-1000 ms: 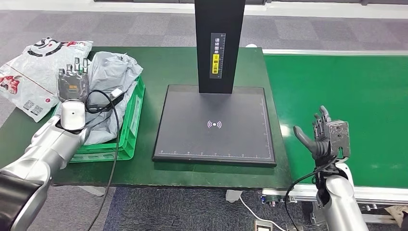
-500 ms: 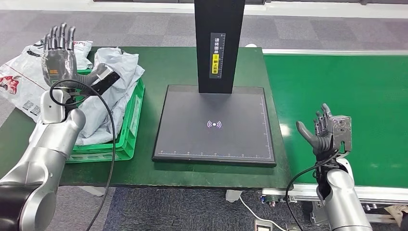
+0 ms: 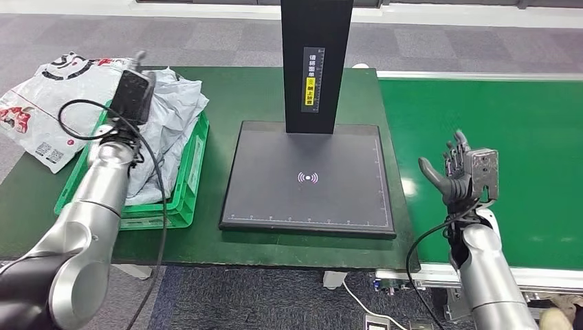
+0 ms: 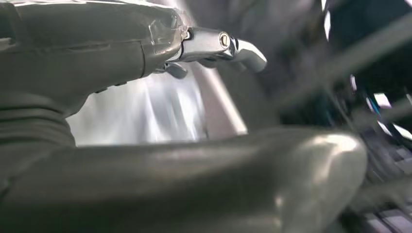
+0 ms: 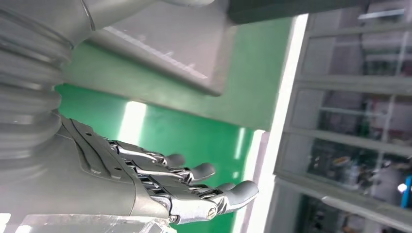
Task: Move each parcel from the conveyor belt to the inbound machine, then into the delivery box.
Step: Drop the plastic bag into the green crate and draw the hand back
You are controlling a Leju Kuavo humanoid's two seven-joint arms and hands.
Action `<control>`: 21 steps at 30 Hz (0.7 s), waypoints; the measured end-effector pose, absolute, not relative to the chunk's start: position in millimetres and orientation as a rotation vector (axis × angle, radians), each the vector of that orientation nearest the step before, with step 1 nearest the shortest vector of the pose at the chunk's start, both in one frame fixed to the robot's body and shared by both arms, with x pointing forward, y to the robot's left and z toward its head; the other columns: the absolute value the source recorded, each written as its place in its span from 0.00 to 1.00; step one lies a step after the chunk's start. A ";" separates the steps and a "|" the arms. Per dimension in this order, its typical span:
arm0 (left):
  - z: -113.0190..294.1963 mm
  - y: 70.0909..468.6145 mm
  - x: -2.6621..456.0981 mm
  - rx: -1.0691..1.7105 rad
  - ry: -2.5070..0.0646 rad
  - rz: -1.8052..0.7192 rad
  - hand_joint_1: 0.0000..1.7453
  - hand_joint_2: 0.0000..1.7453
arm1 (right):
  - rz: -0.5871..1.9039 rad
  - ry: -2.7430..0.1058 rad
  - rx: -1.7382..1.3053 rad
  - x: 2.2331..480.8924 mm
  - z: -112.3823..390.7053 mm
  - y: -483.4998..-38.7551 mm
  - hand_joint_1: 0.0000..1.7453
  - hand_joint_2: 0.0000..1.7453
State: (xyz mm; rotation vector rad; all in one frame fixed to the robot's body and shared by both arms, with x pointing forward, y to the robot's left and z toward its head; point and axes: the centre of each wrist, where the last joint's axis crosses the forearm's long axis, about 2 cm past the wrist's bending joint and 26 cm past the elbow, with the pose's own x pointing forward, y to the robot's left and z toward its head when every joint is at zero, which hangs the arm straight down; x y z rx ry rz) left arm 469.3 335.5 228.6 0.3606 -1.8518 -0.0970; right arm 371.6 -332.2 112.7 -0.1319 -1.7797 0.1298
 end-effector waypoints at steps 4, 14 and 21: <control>216.0 283.5 469.1 0.046 -1.826 -0.024 0.00 0.50 | 0.178 -1.811 -0.113 387.6 123.8 -315.9 0.00 1.00; 200.8 169.1 451.3 -0.190 -1.739 -0.088 0.00 1.00 | 0.244 -1.823 -0.113 391.6 129.4 -273.5 0.00 1.00; 207.9 114.5 437.4 -0.239 -1.697 -0.049 0.00 1.00 | 0.262 -1.830 -0.097 396.4 139.1 -257.3 0.00 1.00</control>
